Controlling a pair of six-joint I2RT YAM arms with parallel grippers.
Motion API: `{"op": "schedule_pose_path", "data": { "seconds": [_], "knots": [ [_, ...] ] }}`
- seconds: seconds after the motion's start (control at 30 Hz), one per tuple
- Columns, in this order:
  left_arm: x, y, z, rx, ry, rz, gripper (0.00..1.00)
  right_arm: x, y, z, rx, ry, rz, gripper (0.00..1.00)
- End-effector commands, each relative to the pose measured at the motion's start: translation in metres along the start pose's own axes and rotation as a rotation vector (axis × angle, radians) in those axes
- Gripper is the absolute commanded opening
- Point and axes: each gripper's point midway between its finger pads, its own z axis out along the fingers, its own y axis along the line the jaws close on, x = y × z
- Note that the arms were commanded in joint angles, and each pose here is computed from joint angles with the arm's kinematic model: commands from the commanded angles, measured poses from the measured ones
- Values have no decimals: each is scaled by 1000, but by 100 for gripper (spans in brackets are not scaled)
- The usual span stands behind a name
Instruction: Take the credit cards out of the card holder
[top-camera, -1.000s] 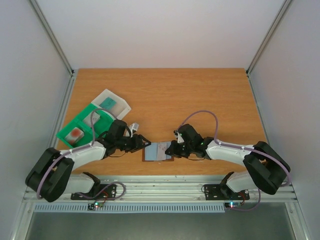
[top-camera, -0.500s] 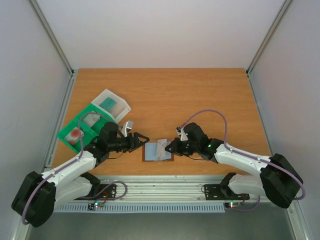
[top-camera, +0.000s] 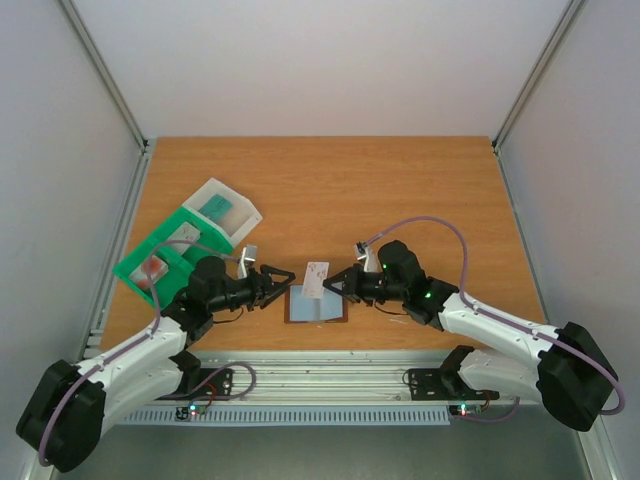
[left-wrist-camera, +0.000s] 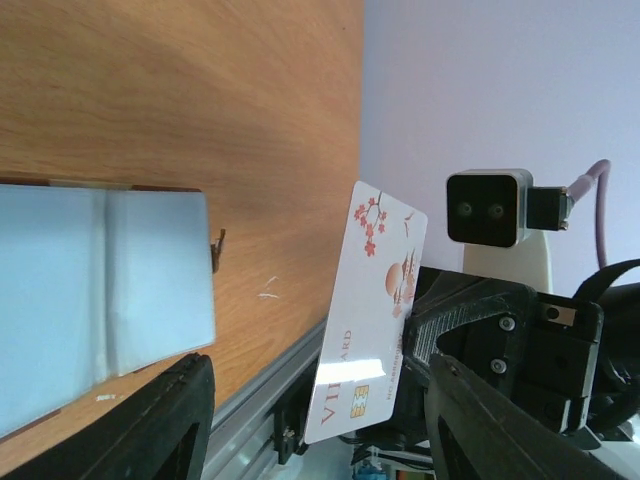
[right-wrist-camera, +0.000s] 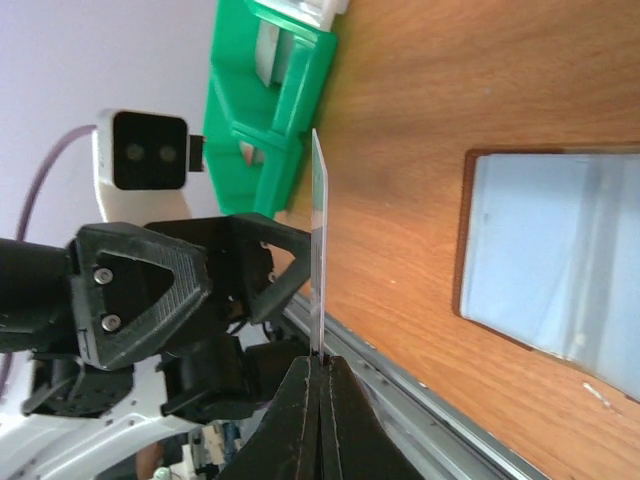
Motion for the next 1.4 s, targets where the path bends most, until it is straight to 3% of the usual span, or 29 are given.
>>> {"op": "schedule_pose_path", "data": {
  "seconds": [0.0,0.73,0.8,1.0,1.07,1.37],
  "knots": [
    [-1,-31,-3,144,-9,18,58,-14,32,-4,-95,-50,20,1],
    [-7,-53,-4,225,-35,-15,37,-25,54,2,-155,-77,38,1],
    [-4,-53,-2,221,-27,-12,32,-26,54,2,-158,-81,41,1],
    [-3,-54,-2,233,-25,-8,1,-21,49,4,-166,-68,53,1],
    [-3,-56,-2,231,-23,0,0,-18,48,3,-169,-57,43,2],
    [19,-66,-3,250,118,114,0,-1,48,-18,-83,-2,-133,33]
  ]
}}
